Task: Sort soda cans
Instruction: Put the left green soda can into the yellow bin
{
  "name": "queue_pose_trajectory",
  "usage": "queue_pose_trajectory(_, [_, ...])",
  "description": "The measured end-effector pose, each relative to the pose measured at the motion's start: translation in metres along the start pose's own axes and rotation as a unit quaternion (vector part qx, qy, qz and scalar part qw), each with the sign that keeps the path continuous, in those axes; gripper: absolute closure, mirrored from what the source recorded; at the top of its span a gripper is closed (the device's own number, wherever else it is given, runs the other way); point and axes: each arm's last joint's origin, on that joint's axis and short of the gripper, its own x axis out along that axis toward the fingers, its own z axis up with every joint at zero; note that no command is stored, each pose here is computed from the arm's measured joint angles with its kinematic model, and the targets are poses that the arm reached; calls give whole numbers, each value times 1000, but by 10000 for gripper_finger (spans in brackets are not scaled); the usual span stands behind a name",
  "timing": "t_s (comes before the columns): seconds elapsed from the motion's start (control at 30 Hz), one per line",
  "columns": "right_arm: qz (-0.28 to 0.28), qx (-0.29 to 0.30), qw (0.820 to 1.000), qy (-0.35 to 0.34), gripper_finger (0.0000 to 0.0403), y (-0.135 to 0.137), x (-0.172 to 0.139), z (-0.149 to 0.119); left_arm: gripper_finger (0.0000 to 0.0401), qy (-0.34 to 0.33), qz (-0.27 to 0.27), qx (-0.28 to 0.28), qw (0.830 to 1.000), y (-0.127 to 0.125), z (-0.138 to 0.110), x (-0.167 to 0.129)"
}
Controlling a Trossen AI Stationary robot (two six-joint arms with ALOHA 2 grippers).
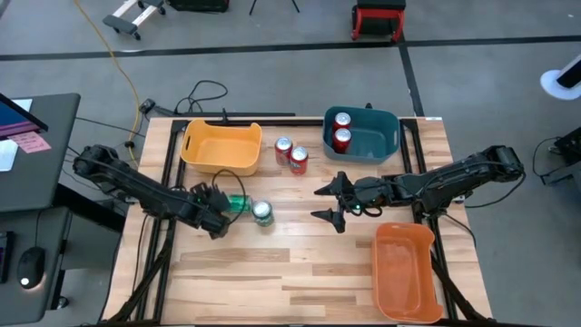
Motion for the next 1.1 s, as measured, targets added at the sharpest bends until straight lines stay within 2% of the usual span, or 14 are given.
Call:
queue_pose_trajectory(0.13, [-2,2,1000,-3,26,-1,0,1,69,0,-9,12,1000,-1,-2,3])
queue_pose_trajectory(0.37, [-4,2,1000,-3,26,-2,0,1,69,-49,43,53,997,2,2,4])
queue_pose_trajectory(0.47, [-3,2,1000,-3,26,-2,0,1,69,-66,49,68,994,4,3,12])
queue_pose_trajectory(0.7, [-3,2,1000,-3,26,-2,0,1,69,-106,20,77,991,7,-1,42])
queue_pose_trajectory(0.93, [-4,1,1000,0,26,-2,0,0,69,-128,-21,84,988,-2,-1,40])
queue_pose_trajectory(1.1, [-5,1,1000,2,26,-2,0,0,69,-127,25,67,989,1,-2,36])
